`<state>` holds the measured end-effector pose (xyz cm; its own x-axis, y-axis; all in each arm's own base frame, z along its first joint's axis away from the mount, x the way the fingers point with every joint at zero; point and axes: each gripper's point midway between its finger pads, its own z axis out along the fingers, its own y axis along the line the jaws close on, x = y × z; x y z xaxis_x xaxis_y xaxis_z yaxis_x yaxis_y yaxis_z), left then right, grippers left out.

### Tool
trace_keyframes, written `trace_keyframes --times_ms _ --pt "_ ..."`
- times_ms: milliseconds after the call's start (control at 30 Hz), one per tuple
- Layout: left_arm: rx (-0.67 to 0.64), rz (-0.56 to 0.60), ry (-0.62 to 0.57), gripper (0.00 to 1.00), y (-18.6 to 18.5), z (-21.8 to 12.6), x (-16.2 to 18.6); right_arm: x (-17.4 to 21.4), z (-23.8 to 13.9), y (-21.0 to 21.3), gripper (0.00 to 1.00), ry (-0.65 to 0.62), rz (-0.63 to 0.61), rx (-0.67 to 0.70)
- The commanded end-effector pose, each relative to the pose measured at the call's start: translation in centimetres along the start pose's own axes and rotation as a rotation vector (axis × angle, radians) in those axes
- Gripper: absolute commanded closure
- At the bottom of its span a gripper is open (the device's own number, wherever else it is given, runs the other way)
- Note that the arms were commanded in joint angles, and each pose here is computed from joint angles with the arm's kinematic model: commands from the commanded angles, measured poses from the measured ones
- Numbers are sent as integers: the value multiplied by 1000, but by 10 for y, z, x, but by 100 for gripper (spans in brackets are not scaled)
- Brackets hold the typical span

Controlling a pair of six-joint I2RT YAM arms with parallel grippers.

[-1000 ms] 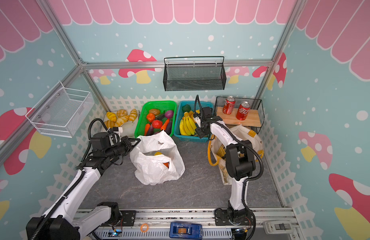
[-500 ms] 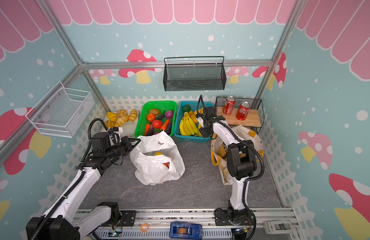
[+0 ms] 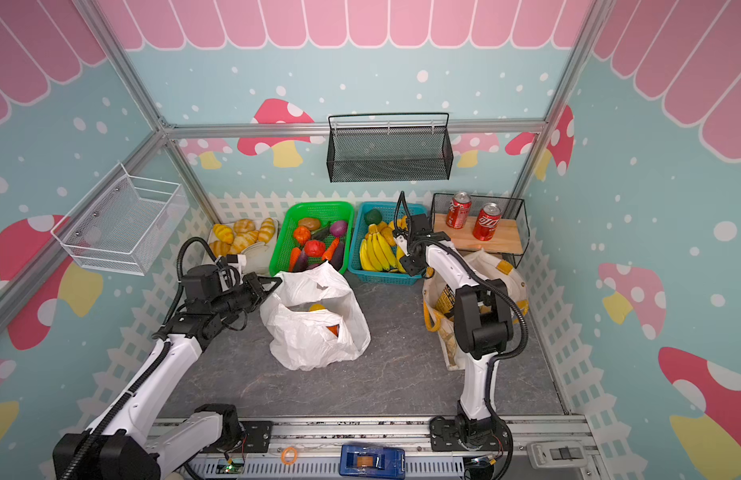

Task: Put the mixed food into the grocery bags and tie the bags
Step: 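Lower the right gripper onto the yellow banana bunch and grasp its stem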

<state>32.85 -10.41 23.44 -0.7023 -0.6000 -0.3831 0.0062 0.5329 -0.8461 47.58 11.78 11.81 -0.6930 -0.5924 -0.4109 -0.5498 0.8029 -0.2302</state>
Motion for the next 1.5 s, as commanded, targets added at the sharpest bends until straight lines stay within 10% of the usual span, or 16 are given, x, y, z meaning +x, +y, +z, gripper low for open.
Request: trace_keyframes --times_ms 0,400,1033,1467 --pt "8 -11 0 100 2 1 0 9 8 1 61 51 -29 -10" --pt "10 -18 4 100 3 2 1 7 23 -2 58 90 -10 -14" --pt "15 -24 1 100 3 3 0 -26 1 -1 87 -27 -51 -55" --pt "14 -25 0 100 4 3 0 -80 -81 8 100 -336 -41 -120"
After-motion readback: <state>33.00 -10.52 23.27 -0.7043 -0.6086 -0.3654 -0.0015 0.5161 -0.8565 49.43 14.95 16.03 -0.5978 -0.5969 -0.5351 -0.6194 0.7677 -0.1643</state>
